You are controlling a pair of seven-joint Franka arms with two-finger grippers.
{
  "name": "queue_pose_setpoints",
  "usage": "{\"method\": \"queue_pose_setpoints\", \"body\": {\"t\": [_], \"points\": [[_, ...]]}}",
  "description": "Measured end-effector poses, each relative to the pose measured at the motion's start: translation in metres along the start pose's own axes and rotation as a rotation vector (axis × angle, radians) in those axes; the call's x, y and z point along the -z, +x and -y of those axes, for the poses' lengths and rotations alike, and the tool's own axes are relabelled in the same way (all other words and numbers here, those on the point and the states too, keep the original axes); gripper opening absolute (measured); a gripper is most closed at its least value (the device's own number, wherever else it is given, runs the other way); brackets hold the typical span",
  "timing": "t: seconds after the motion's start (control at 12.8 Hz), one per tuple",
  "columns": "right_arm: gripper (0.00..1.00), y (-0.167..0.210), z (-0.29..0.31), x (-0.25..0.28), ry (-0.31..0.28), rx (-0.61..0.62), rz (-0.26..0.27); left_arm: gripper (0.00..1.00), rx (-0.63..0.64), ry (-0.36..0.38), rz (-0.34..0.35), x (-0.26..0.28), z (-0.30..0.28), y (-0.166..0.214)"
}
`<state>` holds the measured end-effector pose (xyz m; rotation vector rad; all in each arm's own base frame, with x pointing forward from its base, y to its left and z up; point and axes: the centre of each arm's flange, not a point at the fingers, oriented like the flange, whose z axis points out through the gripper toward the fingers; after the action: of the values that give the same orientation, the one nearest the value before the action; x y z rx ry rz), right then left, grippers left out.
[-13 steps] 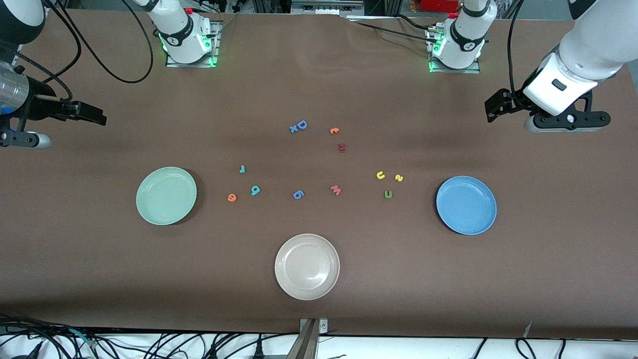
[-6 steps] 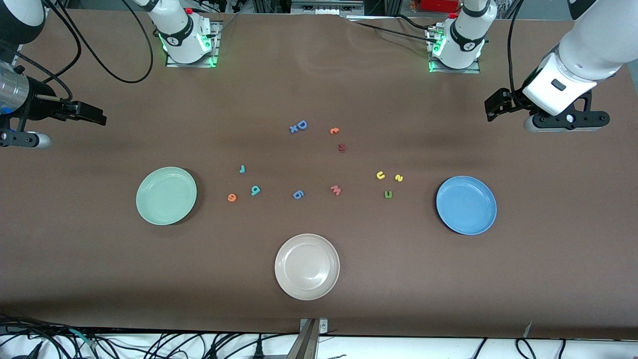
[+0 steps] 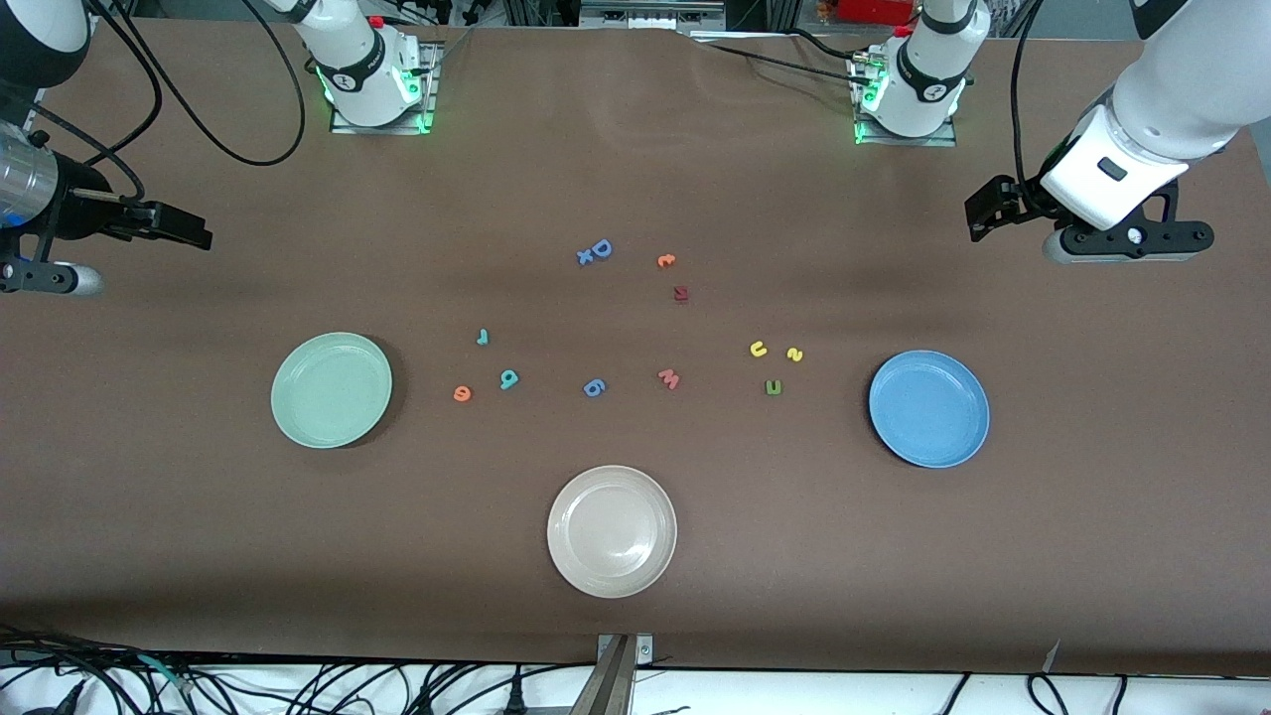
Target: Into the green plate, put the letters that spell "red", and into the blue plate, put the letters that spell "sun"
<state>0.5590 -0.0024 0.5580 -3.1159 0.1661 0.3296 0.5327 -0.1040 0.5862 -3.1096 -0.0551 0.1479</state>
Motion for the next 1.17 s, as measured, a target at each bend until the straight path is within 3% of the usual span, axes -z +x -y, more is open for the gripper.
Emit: {"method": "queue_pose_setpoints", "body": {"t": [1.17], "points": [[1.0, 0.001, 0.0036, -0.0007, 0.003, 0.006, -0.004, 1.0, -0.017, 0.002, 0.004, -0.0011, -0.0092, -0.0019]]}}
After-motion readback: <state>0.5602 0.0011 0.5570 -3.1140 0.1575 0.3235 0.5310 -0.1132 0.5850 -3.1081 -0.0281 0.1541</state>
